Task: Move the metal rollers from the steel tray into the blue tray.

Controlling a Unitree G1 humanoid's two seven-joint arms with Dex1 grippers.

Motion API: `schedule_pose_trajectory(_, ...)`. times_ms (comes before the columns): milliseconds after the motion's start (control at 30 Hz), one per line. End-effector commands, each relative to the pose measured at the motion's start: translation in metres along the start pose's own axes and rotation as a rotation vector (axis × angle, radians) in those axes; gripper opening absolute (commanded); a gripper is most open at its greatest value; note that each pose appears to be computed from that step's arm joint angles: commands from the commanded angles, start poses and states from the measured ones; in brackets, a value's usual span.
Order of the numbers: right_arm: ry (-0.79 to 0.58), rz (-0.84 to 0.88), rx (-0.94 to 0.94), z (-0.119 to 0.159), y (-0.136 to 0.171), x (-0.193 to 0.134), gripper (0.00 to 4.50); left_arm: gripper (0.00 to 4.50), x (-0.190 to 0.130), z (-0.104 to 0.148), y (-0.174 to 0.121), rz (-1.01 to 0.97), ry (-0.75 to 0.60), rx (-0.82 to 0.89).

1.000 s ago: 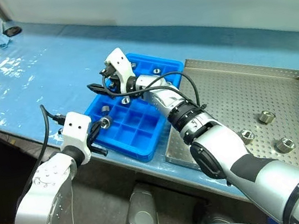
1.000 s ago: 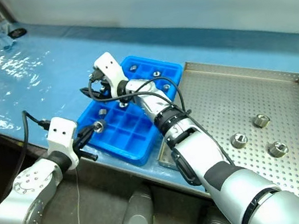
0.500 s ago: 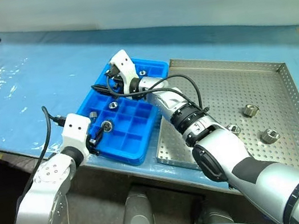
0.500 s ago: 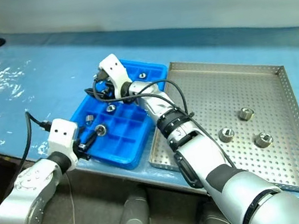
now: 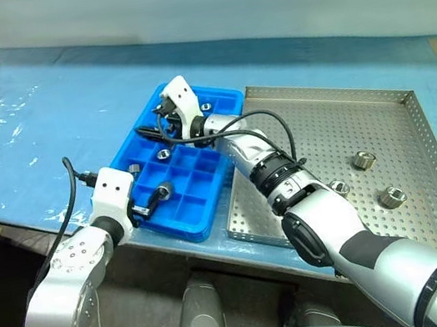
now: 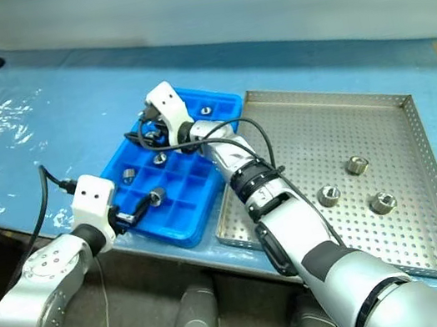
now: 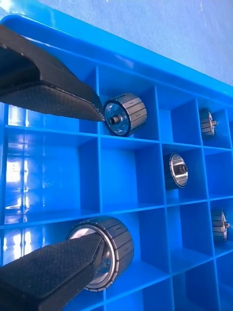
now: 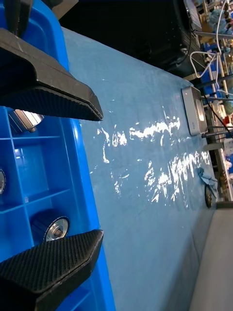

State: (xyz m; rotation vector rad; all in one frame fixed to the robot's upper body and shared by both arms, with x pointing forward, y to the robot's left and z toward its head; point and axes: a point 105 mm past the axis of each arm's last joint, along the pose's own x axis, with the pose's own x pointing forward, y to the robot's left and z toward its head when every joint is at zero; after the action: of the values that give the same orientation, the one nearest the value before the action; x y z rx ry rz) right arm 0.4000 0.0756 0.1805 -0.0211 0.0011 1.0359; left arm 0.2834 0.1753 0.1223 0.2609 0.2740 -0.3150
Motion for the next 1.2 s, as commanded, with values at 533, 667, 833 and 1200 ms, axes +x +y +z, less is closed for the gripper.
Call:
schedule_pose_trajectory(533,-0.124,0.134,0.000,0.023,0.020,-0.012,3.62,3.80,-0.005,0.067,0.018,0.026,-0.273,0.071)
schedule_pose_trajectory(667,-0.114,0.095,-0.012,0.021,0.005,-0.023,3.62,3.80,0.005,0.062,0.031,0.121,-0.254,0.040)
schedule_pose_trajectory(833,-0.105,0.052,-0.006,0.017,-0.006,-0.033,3.62,3.80,0.007,0.067,0.038,0.150,-0.274,0.059)
schedule_pose_trajectory(1200,-0.085,0.003,-0.038,0.018,-0.040,-0.073,3.62,3.80,0.022,0.090,0.017,0.073,-0.375,0.100)
